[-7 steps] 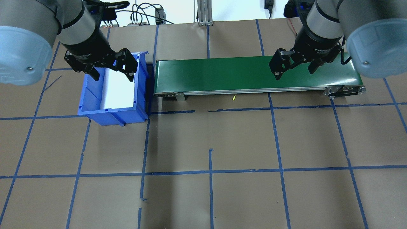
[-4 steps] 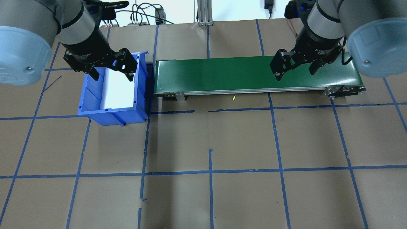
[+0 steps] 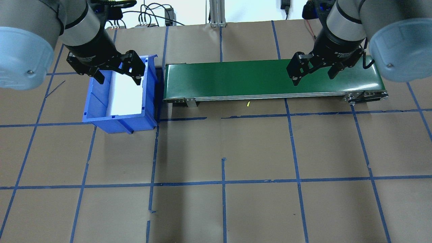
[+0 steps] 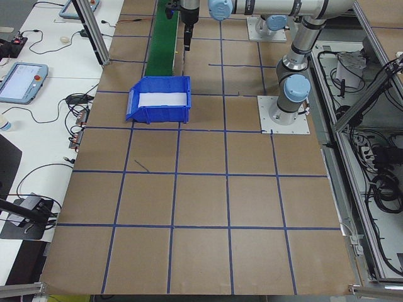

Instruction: Move block left to right into plate

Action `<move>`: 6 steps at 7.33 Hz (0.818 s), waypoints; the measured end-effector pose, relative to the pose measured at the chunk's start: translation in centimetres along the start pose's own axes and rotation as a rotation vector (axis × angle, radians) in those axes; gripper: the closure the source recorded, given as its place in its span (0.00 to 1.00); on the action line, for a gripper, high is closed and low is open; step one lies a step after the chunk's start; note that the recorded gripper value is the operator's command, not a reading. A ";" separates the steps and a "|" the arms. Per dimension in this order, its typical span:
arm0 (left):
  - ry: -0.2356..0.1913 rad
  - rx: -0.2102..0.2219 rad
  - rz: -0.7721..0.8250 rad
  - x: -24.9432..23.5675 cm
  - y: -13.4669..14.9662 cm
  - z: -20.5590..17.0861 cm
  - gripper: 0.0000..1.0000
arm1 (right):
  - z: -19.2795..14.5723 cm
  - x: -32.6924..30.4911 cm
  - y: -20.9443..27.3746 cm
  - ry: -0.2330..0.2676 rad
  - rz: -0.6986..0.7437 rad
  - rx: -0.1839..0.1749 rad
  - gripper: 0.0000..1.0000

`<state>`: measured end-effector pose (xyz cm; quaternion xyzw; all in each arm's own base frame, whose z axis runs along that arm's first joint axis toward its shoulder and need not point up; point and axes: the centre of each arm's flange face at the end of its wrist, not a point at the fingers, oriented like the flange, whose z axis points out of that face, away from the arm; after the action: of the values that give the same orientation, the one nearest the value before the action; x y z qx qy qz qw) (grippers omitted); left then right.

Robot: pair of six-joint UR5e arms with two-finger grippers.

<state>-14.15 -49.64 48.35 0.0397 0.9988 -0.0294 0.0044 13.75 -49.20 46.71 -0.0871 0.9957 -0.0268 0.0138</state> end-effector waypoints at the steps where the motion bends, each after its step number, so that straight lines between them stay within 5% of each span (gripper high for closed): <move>1: 0.001 0.001 -0.001 0.0 0.0 0.0 0.00 | 0.0 0.0 0.0 0.000 0.000 0.000 0.00; 6: 0.003 0.010 -0.005 0.0 -0.1 0.0 0.00 | 0.0 0.0 0.0 0.000 0.000 0.000 0.00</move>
<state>-14.19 -49.73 48.40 0.0373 0.9987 -0.0341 0.0025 13.75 -49.20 46.71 -0.0870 0.9957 -0.0268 0.0138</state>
